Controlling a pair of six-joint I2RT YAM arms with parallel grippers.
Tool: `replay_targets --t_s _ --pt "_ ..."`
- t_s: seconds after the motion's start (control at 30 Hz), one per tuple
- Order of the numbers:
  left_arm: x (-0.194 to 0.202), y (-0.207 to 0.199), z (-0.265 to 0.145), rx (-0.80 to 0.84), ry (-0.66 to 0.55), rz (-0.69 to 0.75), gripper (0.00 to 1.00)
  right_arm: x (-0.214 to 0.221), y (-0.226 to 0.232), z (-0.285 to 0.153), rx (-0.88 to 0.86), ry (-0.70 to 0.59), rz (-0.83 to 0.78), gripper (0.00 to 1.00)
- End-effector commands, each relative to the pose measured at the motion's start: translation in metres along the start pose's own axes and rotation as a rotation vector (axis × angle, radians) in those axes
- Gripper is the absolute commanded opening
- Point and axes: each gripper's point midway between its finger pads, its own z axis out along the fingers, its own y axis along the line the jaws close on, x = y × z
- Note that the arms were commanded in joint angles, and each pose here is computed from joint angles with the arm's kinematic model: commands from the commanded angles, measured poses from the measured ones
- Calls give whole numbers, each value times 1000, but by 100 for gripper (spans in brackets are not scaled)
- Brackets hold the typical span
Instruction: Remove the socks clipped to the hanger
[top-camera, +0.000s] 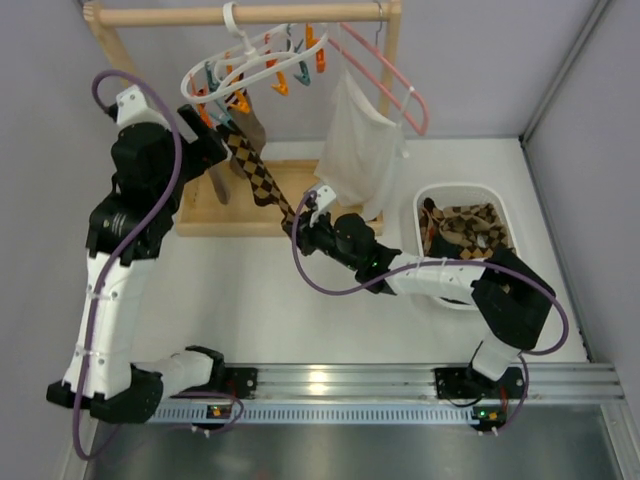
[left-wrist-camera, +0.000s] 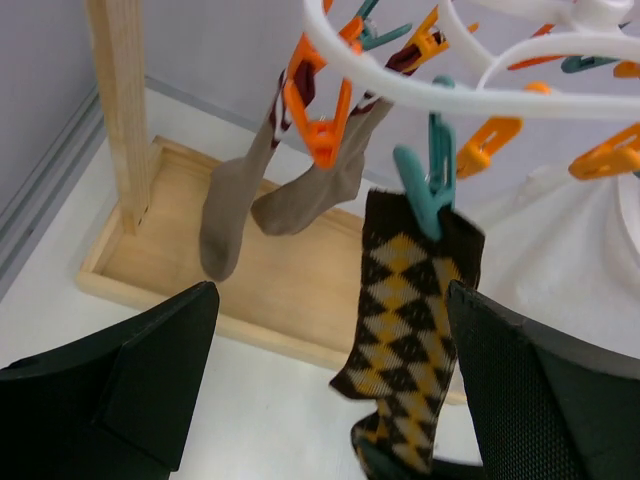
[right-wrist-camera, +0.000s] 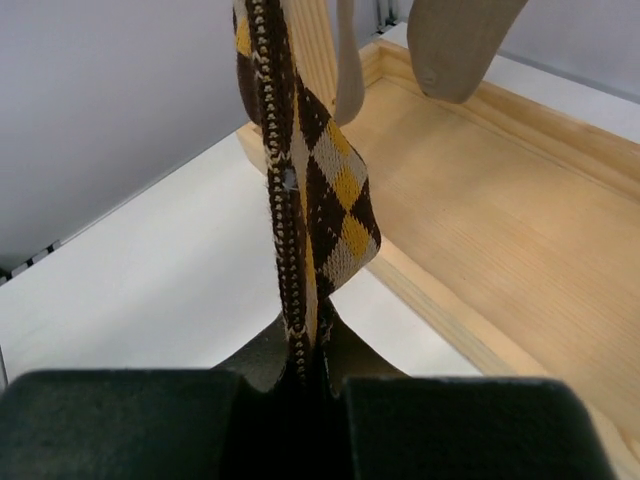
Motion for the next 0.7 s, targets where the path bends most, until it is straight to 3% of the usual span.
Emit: replay_targets --t_s 0.0,0.2,0.43,0.67 --pt "-13 -21 31 7 -5 14 98 -5 13 0 64 -12 13 0" --pt "-23 -40 46 28 -14 -5 98 -7 29 9 153 -3 -43 0" --pt "-39 -31 41 -51 -83 43 98 0 30 20 334 29 -164 0" --pt "-52 -28 37 -79 -123 72 96 9 46 36 345 57 -213 0"
